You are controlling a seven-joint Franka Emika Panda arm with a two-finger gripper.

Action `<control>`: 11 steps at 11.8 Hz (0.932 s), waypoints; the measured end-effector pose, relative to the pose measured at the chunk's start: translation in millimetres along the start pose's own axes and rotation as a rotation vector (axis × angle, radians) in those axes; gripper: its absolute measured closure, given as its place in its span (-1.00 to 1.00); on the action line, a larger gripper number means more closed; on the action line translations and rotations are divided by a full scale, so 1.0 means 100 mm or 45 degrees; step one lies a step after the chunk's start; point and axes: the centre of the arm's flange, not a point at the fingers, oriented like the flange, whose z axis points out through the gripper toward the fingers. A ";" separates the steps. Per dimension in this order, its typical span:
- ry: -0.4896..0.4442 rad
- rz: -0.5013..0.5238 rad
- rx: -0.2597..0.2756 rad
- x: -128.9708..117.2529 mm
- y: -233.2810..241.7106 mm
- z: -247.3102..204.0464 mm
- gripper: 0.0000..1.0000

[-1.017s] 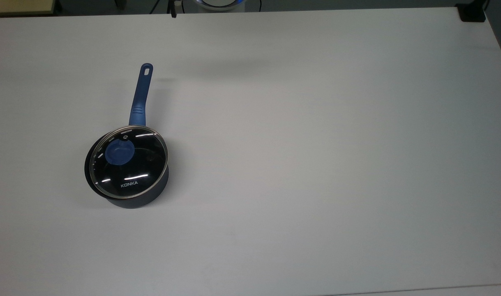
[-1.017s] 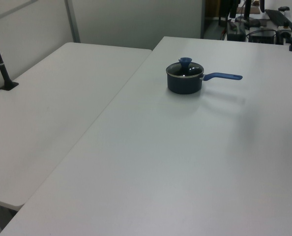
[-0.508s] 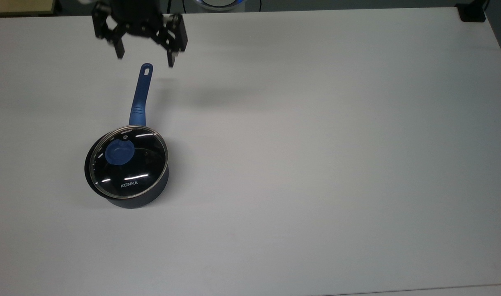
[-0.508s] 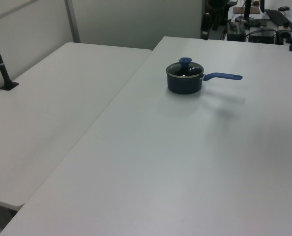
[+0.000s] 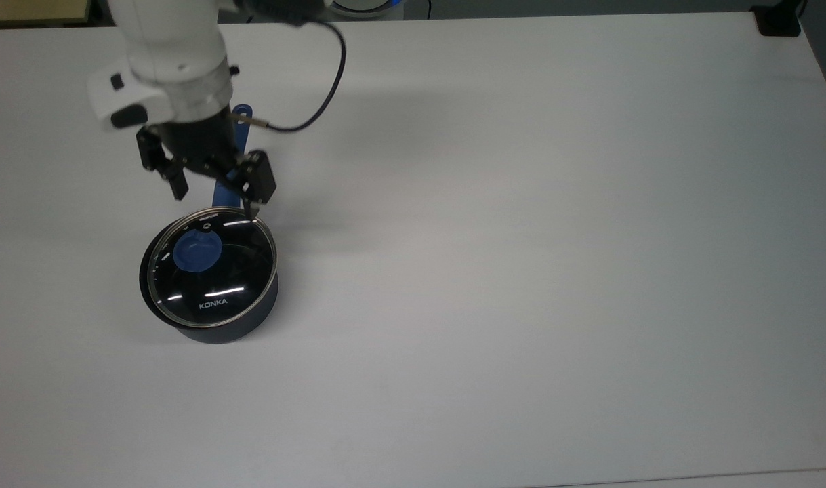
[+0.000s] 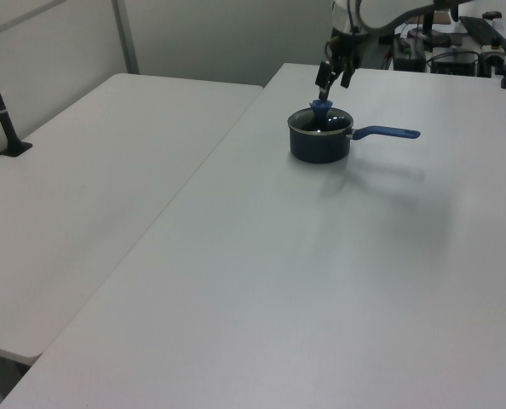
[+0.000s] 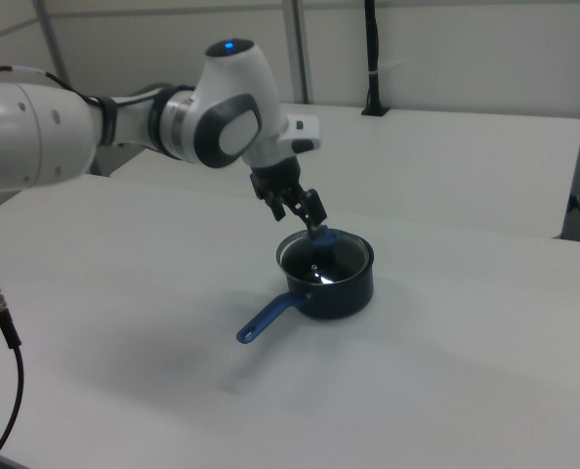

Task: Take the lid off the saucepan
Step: 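Lower the gripper onto the blue lid knob and close on it, then lift the glass lid up off the saucepan rim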

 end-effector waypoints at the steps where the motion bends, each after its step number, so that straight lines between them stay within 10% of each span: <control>1: 0.019 0.023 0.011 0.04 0.04 0.11 -1.00; 5: 0.116 0.123 0.021 0.15 0.07 0.50 -1.00; 11: 0.128 0.148 0.015 0.23 0.14 0.59 -0.14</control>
